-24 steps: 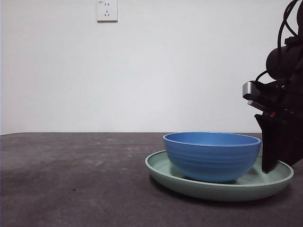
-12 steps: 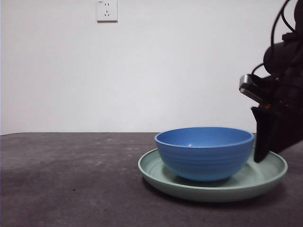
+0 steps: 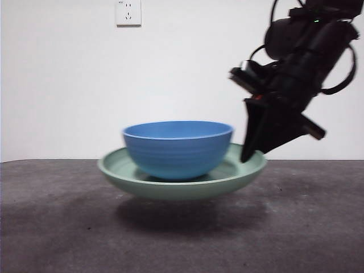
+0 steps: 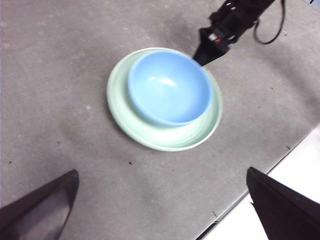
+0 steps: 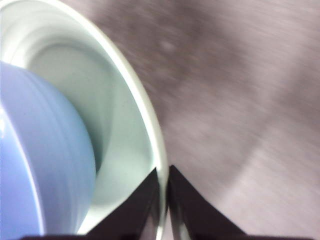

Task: Pick up the blue bowl, put it on the green plate, put it on desk

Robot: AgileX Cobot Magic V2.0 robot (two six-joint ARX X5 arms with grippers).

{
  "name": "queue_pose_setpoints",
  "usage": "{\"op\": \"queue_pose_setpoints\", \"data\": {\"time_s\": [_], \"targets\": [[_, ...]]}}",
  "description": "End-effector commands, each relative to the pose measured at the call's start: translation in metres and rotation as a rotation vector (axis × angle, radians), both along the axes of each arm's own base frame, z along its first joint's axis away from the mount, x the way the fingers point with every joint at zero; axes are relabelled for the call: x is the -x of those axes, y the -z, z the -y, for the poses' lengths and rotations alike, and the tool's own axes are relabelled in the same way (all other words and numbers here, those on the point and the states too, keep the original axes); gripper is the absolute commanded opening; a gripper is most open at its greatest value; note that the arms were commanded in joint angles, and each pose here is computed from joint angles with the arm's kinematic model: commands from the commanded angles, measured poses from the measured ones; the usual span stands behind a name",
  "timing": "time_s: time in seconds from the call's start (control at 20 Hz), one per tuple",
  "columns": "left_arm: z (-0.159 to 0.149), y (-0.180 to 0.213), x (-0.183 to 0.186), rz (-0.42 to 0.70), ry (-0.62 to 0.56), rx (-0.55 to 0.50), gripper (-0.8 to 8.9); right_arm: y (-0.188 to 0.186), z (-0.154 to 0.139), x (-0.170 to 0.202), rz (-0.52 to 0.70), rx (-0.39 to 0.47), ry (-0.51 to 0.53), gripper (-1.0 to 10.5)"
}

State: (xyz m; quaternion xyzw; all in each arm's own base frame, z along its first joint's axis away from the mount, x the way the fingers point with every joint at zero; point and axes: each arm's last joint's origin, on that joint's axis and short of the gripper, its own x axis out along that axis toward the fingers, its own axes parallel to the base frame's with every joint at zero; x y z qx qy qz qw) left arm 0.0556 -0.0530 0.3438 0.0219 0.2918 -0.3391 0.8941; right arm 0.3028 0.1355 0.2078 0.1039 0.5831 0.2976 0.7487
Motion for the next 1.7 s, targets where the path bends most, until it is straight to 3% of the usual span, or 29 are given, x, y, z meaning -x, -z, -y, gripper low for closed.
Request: {"op": "queue_pose_setpoints", "data": {"time_s": [0.05,0.35,1.1,1.3,1.5,1.7], "targets": [[0.000,-0.003,0.000,0.015,0.003,0.008,7.80,0.005,-0.018,-0.005,-0.015,-0.024,0.030,0.1],[0.000,-0.003,0.000,0.014,0.003,0.008,7.80,0.016,-0.032,-0.013,-0.028,-0.065,0.084,0.1],[0.000,-0.003,0.000,0.015,0.003,0.008,7.80,0.041,-0.034,-0.018,-0.080,0.004,0.120,0.2],[0.000,-0.003,0.000,0.015,0.003,0.008,7.80,0.036,-0.029,-0.020,-0.035,0.022,0.130,3.4],[0.000,-0.003,0.000,0.014,0.003,0.007,7.80,0.012,-0.017,-0.019,0.037,0.021,0.166,3.4],[0.000,-0.003,0.000,0.014,0.003,0.008,7.80,-0.037,-0.003,0.003,0.173,0.049,0.165,3.6]]}}
